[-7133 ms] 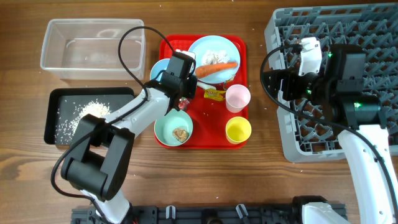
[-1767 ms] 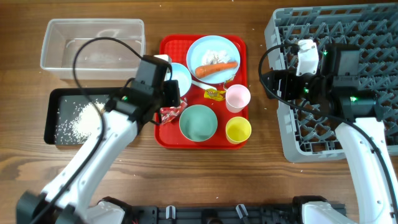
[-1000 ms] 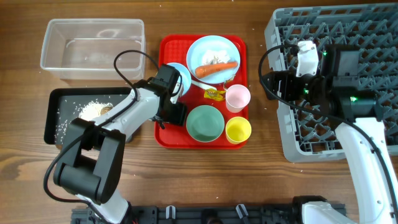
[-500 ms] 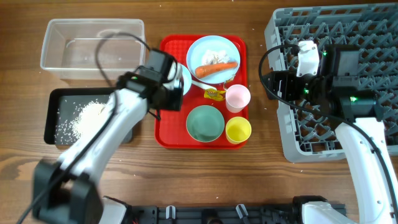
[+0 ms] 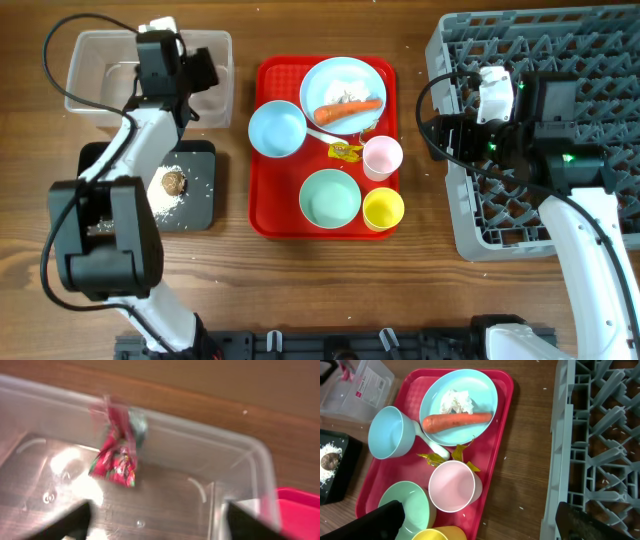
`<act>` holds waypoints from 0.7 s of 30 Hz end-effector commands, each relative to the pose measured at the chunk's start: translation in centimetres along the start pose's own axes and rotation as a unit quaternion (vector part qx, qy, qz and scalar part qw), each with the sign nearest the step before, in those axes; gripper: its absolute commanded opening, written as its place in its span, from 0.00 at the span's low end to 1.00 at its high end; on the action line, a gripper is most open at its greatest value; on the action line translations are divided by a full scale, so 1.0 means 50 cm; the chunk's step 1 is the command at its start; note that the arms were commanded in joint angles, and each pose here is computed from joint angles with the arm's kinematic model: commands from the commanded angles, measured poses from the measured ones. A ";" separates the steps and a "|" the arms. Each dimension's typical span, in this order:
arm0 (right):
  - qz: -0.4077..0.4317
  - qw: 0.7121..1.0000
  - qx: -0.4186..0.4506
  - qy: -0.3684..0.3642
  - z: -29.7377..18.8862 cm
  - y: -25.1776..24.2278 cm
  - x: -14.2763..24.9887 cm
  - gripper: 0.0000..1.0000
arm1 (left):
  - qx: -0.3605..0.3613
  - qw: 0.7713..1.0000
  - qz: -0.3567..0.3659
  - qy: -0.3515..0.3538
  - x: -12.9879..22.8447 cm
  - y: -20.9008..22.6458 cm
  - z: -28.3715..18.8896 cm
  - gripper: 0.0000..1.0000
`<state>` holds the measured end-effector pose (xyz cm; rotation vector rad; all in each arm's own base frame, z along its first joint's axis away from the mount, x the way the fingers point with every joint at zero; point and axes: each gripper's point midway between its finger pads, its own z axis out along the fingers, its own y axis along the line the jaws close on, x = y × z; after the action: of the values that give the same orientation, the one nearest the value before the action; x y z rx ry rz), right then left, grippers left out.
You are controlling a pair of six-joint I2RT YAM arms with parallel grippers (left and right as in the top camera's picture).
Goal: Sort waste into correct bins and load items into the dishwasher rack
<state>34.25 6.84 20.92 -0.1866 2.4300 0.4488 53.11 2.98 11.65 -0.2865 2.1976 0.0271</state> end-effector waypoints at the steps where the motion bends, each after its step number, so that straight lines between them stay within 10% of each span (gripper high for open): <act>1: 0.001 1.000 0.005 -0.007 -0.006 -0.003 -0.013 1.00 | 0.002 1.000 -0.001 -0.022 -0.032 -0.001 -0.016 1.00; 6: 0.001 1.000 0.005 -0.006 -0.006 -0.003 -0.011 1.00 | 0.127 0.992 0.021 0.002 -0.055 -0.126 -0.170 1.00; 13: -0.002 1.000 0.005 -0.015 -0.006 -0.003 -0.020 1.00 | 0.232 0.942 0.164 0.181 0.193 -0.359 -0.331 0.99; 21: -0.002 1.000 0.006 -0.014 -0.006 -0.003 -0.019 1.00 | 0.278 0.912 0.230 0.194 0.321 -0.499 -0.278 0.96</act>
<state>34.47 6.85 21.07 -0.1884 2.4191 0.4469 37.89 -24.92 11.53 0.5444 2.4996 -0.4064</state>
